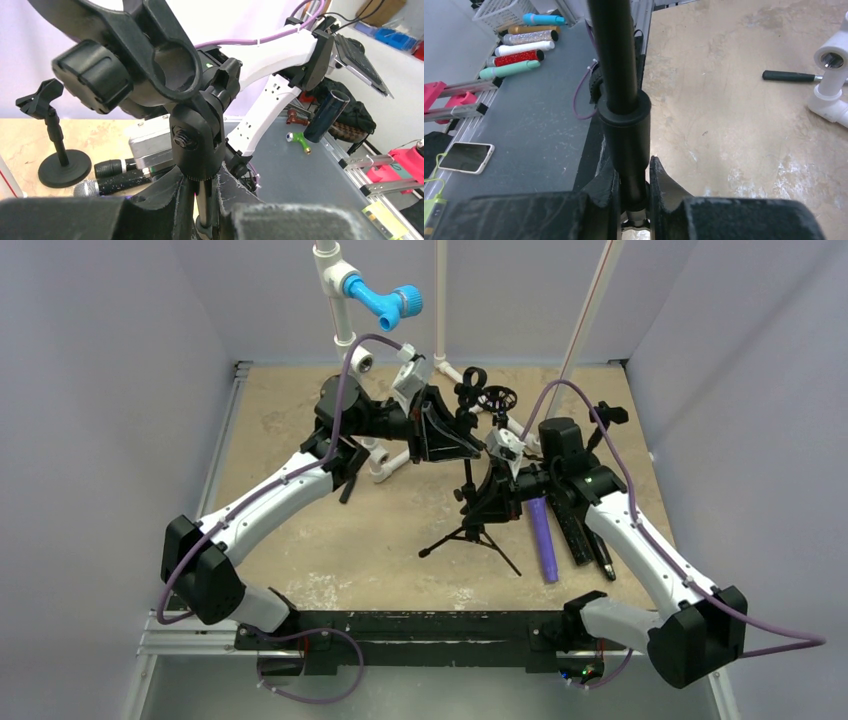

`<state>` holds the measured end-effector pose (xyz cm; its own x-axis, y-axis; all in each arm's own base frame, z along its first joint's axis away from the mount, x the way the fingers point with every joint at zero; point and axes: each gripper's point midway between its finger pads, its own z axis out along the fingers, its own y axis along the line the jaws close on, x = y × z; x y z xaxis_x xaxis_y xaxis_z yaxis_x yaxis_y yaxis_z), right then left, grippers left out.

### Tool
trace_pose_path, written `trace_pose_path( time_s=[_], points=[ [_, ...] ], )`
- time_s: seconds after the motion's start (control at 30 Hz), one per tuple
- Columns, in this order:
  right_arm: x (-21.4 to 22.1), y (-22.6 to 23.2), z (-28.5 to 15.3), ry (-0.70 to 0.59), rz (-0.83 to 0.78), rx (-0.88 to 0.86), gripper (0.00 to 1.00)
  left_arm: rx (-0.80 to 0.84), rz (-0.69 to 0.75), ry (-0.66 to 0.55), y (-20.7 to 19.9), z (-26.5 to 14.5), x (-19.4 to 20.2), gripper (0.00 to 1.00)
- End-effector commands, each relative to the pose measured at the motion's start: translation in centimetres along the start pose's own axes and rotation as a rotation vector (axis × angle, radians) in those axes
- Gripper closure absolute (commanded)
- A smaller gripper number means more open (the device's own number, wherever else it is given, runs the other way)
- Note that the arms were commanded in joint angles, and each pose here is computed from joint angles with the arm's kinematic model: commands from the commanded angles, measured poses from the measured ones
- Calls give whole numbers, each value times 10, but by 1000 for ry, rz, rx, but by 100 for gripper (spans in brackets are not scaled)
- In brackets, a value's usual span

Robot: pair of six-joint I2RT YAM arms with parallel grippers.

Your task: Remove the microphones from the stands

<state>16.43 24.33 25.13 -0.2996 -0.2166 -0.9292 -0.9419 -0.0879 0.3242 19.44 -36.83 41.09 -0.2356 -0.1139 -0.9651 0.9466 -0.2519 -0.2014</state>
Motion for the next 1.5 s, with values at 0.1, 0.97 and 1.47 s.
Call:
trace_pose_path(
  time_s=[0.1,0.97,1.47],
  points=[
    [-18,12,-6,-35,-15,13,100,-4,79,-10,-7,-2,-9,100],
    [-45,23,-36,-76,-17,164,100,-306,146,306,0,-54,36,10],
    [-51,7,-38,-64,-21,216,100,-348,95,387,9,-12,52,22]
  ],
)
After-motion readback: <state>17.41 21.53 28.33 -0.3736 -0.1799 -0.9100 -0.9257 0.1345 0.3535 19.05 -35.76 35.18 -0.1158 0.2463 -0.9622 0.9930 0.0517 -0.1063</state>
